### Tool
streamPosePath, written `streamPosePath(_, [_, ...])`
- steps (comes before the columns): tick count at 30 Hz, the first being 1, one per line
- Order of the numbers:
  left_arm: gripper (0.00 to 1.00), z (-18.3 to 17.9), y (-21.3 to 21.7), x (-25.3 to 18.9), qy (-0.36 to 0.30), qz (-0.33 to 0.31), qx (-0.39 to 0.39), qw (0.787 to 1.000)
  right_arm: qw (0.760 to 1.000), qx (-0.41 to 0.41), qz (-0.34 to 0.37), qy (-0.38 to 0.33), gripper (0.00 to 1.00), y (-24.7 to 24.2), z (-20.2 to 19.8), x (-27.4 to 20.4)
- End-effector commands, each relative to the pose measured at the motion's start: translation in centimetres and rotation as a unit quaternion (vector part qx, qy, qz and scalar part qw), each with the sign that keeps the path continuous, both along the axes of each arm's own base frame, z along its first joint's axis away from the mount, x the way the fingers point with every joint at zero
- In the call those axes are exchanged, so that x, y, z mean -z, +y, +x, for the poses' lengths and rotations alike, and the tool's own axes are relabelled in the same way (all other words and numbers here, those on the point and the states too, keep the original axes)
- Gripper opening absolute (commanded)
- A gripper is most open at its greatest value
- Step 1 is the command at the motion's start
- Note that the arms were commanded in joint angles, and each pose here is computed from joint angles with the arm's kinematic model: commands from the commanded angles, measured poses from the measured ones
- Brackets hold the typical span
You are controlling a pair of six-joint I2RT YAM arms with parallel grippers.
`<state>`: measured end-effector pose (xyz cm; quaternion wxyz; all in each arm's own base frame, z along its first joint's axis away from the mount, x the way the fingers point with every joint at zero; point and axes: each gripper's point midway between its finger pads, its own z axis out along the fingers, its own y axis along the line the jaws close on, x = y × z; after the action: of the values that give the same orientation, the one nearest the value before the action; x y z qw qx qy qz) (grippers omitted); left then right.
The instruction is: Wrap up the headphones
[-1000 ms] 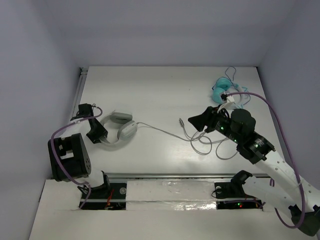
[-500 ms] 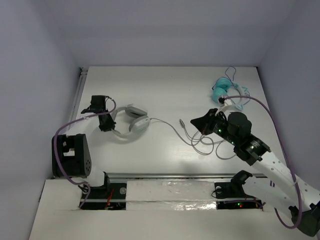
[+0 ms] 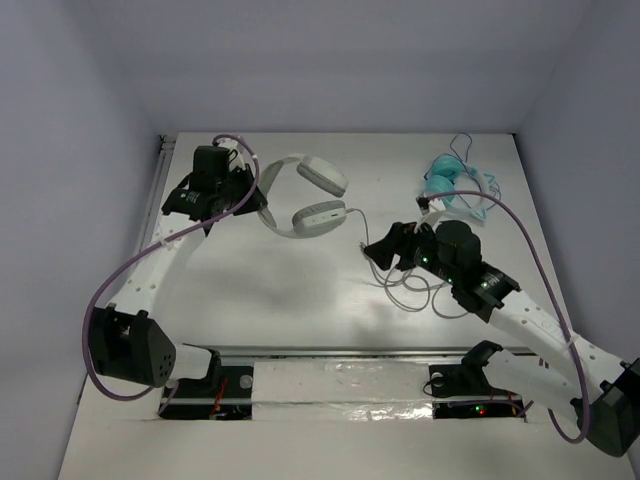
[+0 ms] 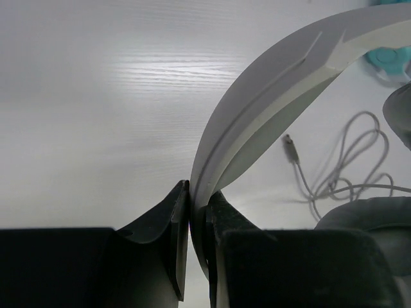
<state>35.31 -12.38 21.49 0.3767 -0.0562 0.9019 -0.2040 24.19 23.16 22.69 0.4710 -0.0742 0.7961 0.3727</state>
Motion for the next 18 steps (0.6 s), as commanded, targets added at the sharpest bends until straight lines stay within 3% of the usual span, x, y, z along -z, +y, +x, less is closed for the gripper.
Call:
streamPosePath(1, [0.00,-0.7,-3.3,-4.0,-0.027,-0.048,0.061,0.997,0.999,0.018,0.003,-0.036,0.76,-0.1,1.0,-0.8])
streamPosePath(7, [0.00,-1.4,-4.6,-7.6,-0.050,-0.081,0.096,0.991,0.999,0.042,-0.012,-0.030,0.81,-0.5,2.1,1.6])
streamPosePath(14, [0.00,-3.2,-5.6,-10.0,-0.061,-0.105,0.131,0.984,0.998,0.058,0.009,-0.035,0.69,-0.2,3.0,2.3])
streamPosePath(18, [0.00,-4.3,-6.7,-11.5,-0.068,-0.134,0.164,0.975,0.998,0.048,0.016,-0.042,0.68,0.3,3.0,3.2])
